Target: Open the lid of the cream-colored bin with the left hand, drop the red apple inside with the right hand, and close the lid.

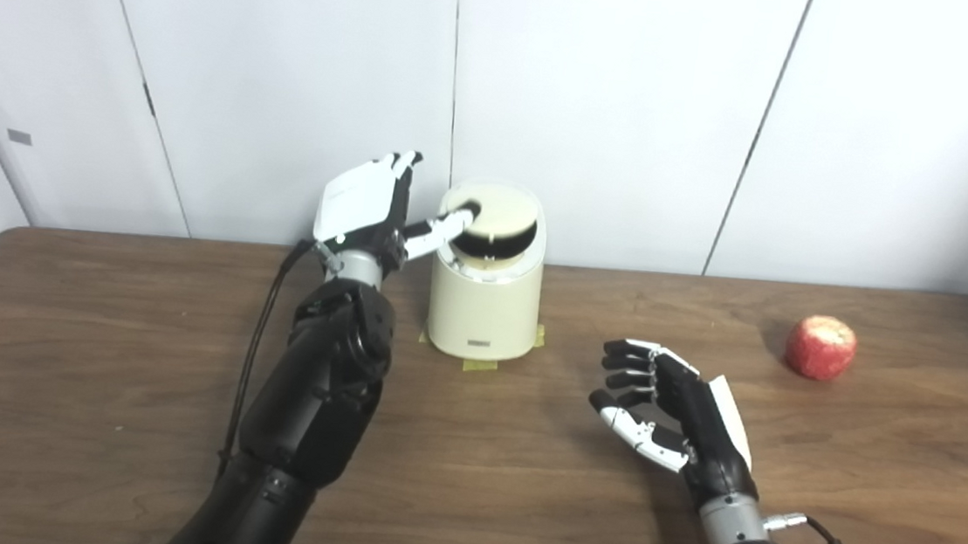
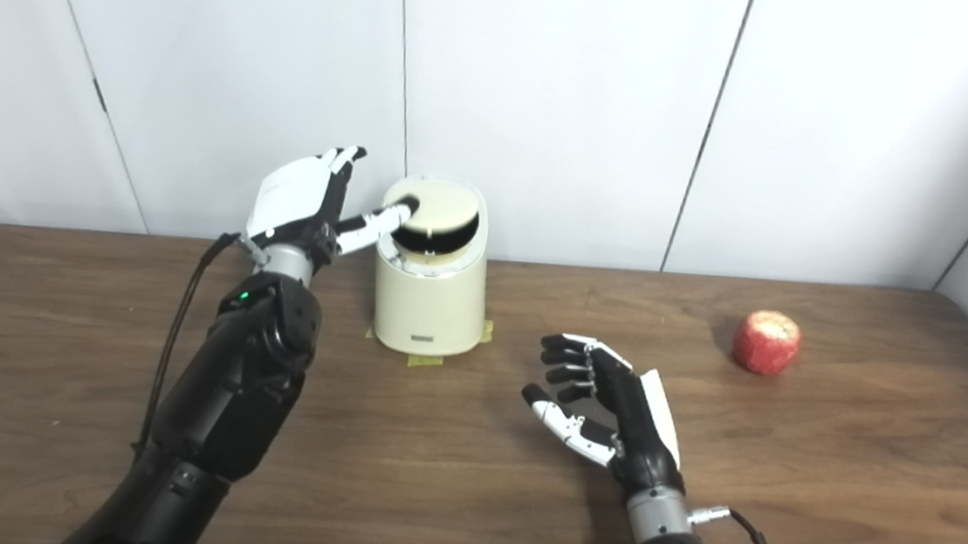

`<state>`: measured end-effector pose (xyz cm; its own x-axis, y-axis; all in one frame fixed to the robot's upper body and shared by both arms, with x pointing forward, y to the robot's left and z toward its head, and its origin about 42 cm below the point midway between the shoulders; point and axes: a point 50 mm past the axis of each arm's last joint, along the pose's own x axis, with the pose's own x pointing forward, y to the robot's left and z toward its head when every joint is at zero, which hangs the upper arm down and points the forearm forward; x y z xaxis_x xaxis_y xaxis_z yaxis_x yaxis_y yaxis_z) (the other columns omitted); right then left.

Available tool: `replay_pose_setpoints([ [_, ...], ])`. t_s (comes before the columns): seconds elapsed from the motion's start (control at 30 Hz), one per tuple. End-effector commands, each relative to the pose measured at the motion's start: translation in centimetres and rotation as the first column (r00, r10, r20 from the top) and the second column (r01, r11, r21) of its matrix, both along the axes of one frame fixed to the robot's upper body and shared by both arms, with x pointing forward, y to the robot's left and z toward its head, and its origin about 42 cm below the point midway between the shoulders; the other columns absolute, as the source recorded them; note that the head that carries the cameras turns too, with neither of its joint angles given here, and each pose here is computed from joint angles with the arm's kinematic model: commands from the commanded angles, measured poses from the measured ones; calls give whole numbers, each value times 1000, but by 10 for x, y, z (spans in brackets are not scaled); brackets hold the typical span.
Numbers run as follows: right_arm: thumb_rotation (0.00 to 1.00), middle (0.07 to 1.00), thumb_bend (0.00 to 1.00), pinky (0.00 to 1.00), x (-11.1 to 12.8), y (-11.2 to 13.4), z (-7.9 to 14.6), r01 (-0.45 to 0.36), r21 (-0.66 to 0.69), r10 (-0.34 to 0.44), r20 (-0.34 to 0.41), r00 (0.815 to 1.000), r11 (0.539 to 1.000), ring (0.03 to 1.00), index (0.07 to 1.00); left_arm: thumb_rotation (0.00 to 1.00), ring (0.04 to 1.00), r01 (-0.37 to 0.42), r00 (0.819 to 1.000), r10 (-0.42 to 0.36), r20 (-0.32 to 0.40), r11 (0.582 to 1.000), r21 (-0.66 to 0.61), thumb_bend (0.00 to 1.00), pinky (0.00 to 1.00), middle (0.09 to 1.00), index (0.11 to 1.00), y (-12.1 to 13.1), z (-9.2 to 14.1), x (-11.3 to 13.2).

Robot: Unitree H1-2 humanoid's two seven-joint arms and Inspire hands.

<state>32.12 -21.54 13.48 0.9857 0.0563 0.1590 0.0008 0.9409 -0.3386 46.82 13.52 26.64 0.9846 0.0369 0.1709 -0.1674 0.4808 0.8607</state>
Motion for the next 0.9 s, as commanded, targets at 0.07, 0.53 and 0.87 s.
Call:
replay_pose_setpoints([
  [0.07, 264, 683, 255, 550, 8, 2, 21, -13, 0, 13, 82, 997, 1000, 645, 681, 1000, 947, -29, 978, 23, 206, 999, 24, 704, 941, 937, 934, 11, 35, -1],
  [0.53, 253, 691, 253, 562, 10, -2, 21, -8, -10, 9, 75, 997, 1000, 654, 687, 1000, 807, 160, 956, -61, 287, 928, -337, 475, 699, 836, 828, 55, 10, -65],
  [0.87, 311, 676, 318, 532, 16, -12, 56, 64, -204, -27, 179, 983, 977, 639, 682, 724, 713, 311, 938, -166, 303, 787, -533, 185, 628, 730, 732, 100, -50, -111],
])
